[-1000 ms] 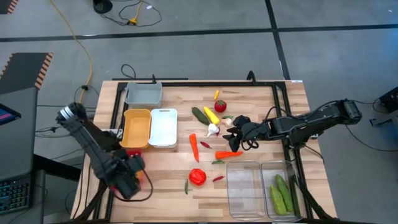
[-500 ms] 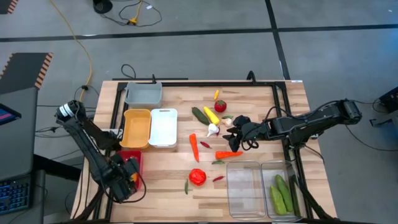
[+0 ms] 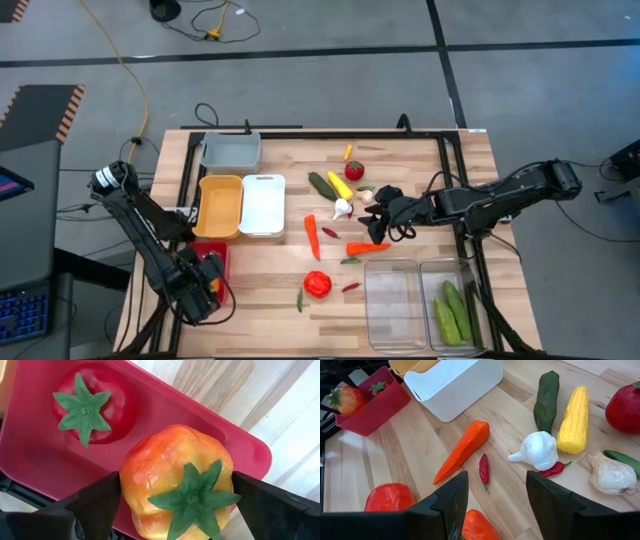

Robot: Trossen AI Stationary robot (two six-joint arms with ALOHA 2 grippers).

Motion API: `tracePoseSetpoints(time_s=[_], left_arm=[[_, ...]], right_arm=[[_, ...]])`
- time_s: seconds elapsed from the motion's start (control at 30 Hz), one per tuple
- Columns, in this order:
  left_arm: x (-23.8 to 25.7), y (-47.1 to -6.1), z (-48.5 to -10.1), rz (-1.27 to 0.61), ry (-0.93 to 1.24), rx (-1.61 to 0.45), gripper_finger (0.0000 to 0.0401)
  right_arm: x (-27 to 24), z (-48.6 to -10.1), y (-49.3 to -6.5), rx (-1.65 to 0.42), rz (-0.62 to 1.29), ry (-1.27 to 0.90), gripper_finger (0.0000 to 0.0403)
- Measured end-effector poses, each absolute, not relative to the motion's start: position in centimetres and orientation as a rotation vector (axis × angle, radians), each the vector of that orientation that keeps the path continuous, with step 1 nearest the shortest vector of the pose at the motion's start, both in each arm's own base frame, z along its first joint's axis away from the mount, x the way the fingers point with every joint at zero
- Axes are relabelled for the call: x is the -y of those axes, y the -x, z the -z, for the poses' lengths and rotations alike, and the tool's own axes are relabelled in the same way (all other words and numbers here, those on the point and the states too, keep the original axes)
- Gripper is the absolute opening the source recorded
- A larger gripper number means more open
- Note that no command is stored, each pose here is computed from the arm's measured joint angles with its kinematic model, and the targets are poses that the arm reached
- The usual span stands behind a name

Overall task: Sort produce into baskets
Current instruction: Put the left orange tomato into the red bin, then put the top red tomato into the red bin

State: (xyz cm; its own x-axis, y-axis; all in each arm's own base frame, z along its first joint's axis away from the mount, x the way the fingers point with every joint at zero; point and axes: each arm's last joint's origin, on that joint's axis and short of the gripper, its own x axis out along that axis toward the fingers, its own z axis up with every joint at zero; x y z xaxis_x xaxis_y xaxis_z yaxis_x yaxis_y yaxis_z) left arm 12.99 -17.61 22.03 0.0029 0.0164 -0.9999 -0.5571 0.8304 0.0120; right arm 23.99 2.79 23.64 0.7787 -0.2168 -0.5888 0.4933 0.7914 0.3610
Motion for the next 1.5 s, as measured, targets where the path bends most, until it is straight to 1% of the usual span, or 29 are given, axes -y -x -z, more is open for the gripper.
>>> tracePoseSetpoints(time_s=[0.3,0.57,0.73,1.07,1.3,1.5], left_arm=[[17.6,-13.0,-22.0,-0.474,0.449,-1.514,0.0396],[17.5,-12.9,-22.1,-0.481,0.439,-1.52,0.0396],[17.0,-12.6,-22.9,-0.458,0.464,-1.506,0.0396],[15.3,-12.0,-25.6,-0.382,0.528,-1.269,0.0395],[14.5,-11.7,-26.6,-0.368,0.551,-1.158,0.0395],[14.4,-11.8,-26.7,-0.369,0.521,-1.109,0.0395]], right_arm=[[-2.8,-23.6,-24.0,-0.555,0.404,-0.53,0.0225],[-2.8,-23.6,-24.0,-0.555,0.404,-0.531,0.0225],[-2.8,-23.6,-24.0,-0.551,0.412,-0.556,0.0225],[-2.8,-23.6,-24.0,-0.55,0.412,-0.556,0.0229],[-2.8,-23.6,-24.0,-0.552,0.409,-0.556,0.0256],[-2.8,-23.6,-24.0,-0.552,0.408,-0.556,0.0277]])
